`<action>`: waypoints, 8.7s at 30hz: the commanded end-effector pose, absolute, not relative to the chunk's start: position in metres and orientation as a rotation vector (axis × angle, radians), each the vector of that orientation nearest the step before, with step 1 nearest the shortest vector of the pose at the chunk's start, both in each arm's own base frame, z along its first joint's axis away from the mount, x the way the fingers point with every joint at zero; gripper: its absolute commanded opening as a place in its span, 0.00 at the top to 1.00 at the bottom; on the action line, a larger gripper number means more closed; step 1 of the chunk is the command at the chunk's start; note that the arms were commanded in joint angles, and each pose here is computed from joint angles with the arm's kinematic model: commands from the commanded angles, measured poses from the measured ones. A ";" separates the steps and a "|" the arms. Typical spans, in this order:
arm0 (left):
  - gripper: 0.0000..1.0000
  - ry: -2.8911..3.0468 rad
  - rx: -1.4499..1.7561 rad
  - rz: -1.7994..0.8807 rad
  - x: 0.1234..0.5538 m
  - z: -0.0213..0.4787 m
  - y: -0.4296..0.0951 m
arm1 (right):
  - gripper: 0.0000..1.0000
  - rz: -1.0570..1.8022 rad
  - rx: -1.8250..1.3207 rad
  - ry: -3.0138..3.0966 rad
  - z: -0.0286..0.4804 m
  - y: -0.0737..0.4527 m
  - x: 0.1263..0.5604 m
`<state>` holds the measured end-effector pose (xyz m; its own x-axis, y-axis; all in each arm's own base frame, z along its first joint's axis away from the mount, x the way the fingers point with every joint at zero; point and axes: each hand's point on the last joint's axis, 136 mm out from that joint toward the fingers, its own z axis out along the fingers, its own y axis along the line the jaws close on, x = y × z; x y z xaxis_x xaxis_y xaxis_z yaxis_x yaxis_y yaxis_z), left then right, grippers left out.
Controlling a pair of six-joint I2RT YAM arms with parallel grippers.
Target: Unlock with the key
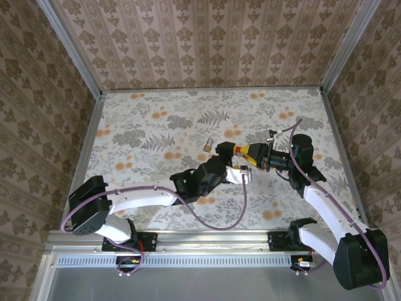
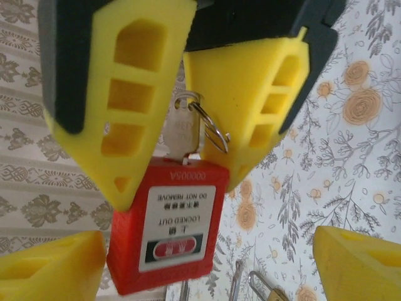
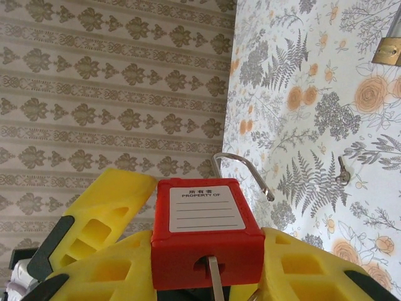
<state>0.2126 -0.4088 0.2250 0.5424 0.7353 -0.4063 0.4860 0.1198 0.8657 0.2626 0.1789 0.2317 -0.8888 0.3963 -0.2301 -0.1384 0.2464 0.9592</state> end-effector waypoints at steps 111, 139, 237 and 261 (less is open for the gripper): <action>0.67 1.906 2.150 -0.440 0.205 0.045 -0.425 | 0.24 0.931 0.736 2.117 0.182 0.037 0.259; 0.60 2.095 2.214 -0.203 0.227 -0.010 -0.413 | 0.24 1.007 0.699 2.083 0.187 0.044 0.265; 0.01 1.985 0.067 -0.356 0.348 0.280 -0.126 | 0.88 0.267 -0.828 2.693 0.037 0.351 0.283; 0.01 1.982 0.075 -0.361 0.346 0.281 -0.127 | 0.81 0.208 -0.849 2.721 0.027 0.347 0.279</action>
<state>0.3451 -0.1259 0.2776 -0.4420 -0.0882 -0.8927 0.2083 0.9579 -0.1978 0.2811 0.3528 0.0310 -0.7890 -0.5104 -0.3418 -0.5689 0.8171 0.0930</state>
